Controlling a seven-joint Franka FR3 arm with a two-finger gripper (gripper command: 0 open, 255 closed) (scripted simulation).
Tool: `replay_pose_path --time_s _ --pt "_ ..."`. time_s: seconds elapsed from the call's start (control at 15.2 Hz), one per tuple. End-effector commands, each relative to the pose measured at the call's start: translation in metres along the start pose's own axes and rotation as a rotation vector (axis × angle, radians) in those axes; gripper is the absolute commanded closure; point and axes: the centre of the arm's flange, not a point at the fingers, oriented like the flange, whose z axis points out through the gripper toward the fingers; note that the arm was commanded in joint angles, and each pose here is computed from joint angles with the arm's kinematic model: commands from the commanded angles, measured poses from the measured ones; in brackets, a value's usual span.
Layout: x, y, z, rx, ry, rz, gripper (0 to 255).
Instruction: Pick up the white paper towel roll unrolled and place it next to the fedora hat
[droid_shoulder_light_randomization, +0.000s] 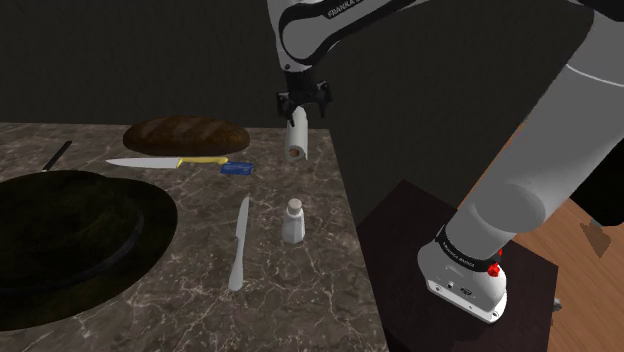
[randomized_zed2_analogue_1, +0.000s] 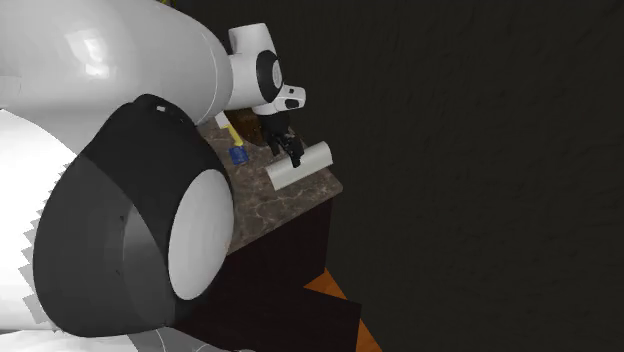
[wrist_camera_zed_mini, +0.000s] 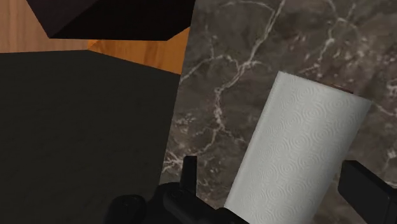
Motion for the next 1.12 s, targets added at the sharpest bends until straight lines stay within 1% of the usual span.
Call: replay_pose_path --time_s 0.0,0.2,0.26,0.73,1.06 --pt "0.019 -0.015 0.012 -0.009 0.009 0.042 0" --pt "0.048 -0.038 0.026 -0.022 0.023 0.101 0" --pt "0.05 -0.039 0.027 -0.023 0.023 0.104 0" --pt "0.051 -0.038 0.067 -0.023 0.023 0.104 0" --pt "0.051 -0.038 0.067 -0.023 0.023 0.104 0"
